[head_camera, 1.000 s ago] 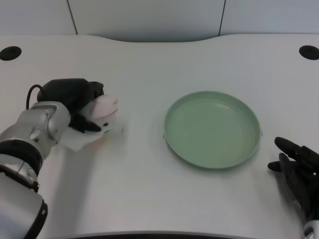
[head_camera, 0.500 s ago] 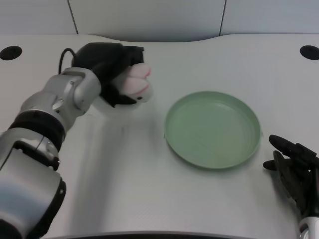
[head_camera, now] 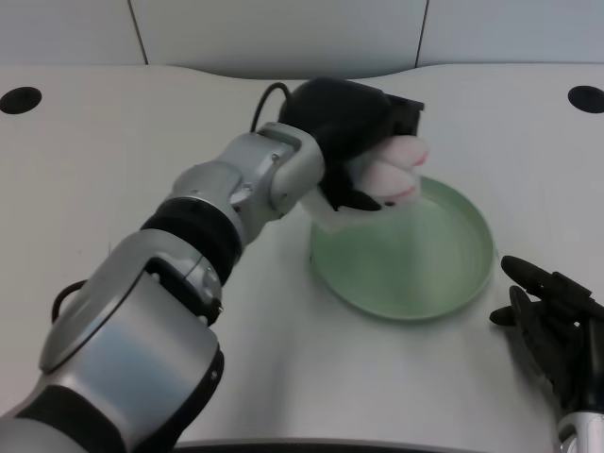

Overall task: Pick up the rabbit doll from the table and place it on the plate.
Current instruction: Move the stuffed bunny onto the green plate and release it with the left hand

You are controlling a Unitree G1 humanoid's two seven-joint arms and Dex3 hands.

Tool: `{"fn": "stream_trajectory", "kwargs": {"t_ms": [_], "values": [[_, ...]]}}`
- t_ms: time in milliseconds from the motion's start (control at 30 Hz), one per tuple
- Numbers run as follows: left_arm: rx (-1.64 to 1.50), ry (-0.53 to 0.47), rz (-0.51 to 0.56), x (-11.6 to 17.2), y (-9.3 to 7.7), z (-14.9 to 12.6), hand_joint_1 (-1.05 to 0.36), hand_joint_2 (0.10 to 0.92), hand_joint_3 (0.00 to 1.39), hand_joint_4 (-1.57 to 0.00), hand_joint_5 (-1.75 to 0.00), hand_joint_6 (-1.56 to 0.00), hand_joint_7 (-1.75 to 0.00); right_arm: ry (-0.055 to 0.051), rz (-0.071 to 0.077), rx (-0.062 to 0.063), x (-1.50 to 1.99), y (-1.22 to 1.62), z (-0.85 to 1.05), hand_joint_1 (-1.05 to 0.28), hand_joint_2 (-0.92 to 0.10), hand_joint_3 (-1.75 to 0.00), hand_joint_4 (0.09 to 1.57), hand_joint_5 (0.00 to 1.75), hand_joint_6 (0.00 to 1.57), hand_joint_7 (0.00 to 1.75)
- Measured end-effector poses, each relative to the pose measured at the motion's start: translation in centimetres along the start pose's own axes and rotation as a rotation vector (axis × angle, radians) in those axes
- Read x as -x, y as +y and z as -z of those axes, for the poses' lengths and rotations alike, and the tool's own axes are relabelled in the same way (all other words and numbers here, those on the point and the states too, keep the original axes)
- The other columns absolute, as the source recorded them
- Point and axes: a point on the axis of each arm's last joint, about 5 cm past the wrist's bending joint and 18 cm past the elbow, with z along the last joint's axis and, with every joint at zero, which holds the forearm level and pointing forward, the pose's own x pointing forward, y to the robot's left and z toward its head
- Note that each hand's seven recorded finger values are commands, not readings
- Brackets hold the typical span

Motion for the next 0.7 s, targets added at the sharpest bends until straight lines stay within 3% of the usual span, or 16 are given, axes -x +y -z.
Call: {"fn": "stream_trajectory", "kwargs": {"t_ms": [67, 100, 167, 233, 267, 367, 467, 567, 633, 667, 700], "values": [[0.002, -0.02, 0.007, -0.3, -0.3, -0.7, -0.27, 0.502, 0.9, -0.89, -1.75, -0.69, -1.75, 0.001, 0.001, -0.002, 0.02, 0.05, 0.01, -0.32, -0.92, -0.28, 0.72, 1.26, 1.0, 0.04], [-0.001, -0.03, 0.013, -0.4, -0.4, -1.0, -0.27, 0.494, 0.9, -0.9, -1.75, -0.7, -1.75, 0.001, 0.009, 0.001, 0.01, 0.02, 0.01, -0.33, -0.92, -0.28, 0.72, 1.26, 1.01, 0.04], [-0.009, -0.053, 0.029, -0.7, -0.7, -1.7, -0.25, 0.428, 0.98, -0.91, -1.75, -0.73, -1.75, 0.001, 0.019, 0.007, -0.02, -0.06, 0.0, -0.34, -0.92, -0.28, 0.74, 1.26, 1.01, 0.04], [-0.008, -0.069, 0.043, -1.0, -1.1, -2.4, -0.24, 0.38, 1.06, -0.9, -1.75, -0.72, -1.75, 0.002, 0.018, 0.008, -0.07, -0.07, -0.01, -0.34, -0.92, -0.27, 0.76, 1.26, 1.01, 0.04], [-0.004, -0.07, 0.049, -1.1, -1.3, -2.7, -0.28, 0.411, 1.0, -0.83, -1.75, -0.67, -1.71, 0.002, 0.013, 0.008, -0.09, -0.06, -0.02, -0.34, -0.92, -0.27, 0.77, 1.26, 1.0, 0.04], [0.006, -0.066, 0.066, -1.3, -1.6, -3.4, -0.3, 0.45, 0.92, -0.84, -1.75, -0.67, -1.74, 0.004, 0.009, 0.005, -0.12, -0.12, -0.02, -0.33, -0.92, -0.27, 0.74, 1.24, 1.0, 0.04], [0.005, -0.039, 0.096, -1.4, -1.8, -3.5, -0.3, 0.456, 0.91, -0.76, -1.75, -0.62, -1.74, 0.006, 0.02, 0.007, -0.12, -0.12, -0.01, -0.32, -0.92, -0.27, 0.74, 1.23, 1.01, 0.05], [0.003, -0.021, 0.107, -1.3, -1.8, -3.2, -0.31, 0.449, 0.89, -0.75, -1.75, -0.61, -1.75, 0.008, 0.03, 0.019, -0.12, -0.08, 0.01, -0.32, -0.92, -0.27, 0.76, 1.24, 1.01, 0.05], [-0.01, -0.013, 0.105, -1.2, -1.8, -2.9, -0.4, 0.594, 0.6, -0.72, -1.75, -0.51, -1.75, 0.009, 0.032, 0.02, -0.11, -0.09, 0.02, -0.33, -0.92, -0.27, 0.75, 1.23, 1.01, 0.05], [-0.021, -0.007, 0.105, -1.2, -1.8, -2.7, -0.42, 0.634, 0.53, -0.71, -1.75, -0.48, -1.75, 0.009, 0.032, 0.02, -0.1, -0.09, 0.02, -0.33, -0.92, -0.27, 0.75, 1.23, 1.01, 0.05], [-0.038, 0.001, 0.103, -1.1, -1.8, -2.6, -0.52, 0.728, 0.31, -0.55, -1.6, -0.45, -1.49, 0.009, 0.031, 0.021, -0.1, -0.08, 0.02, -0.32, -0.92, -0.28, 0.73, 1.22, 1.01, 0.05]]}}
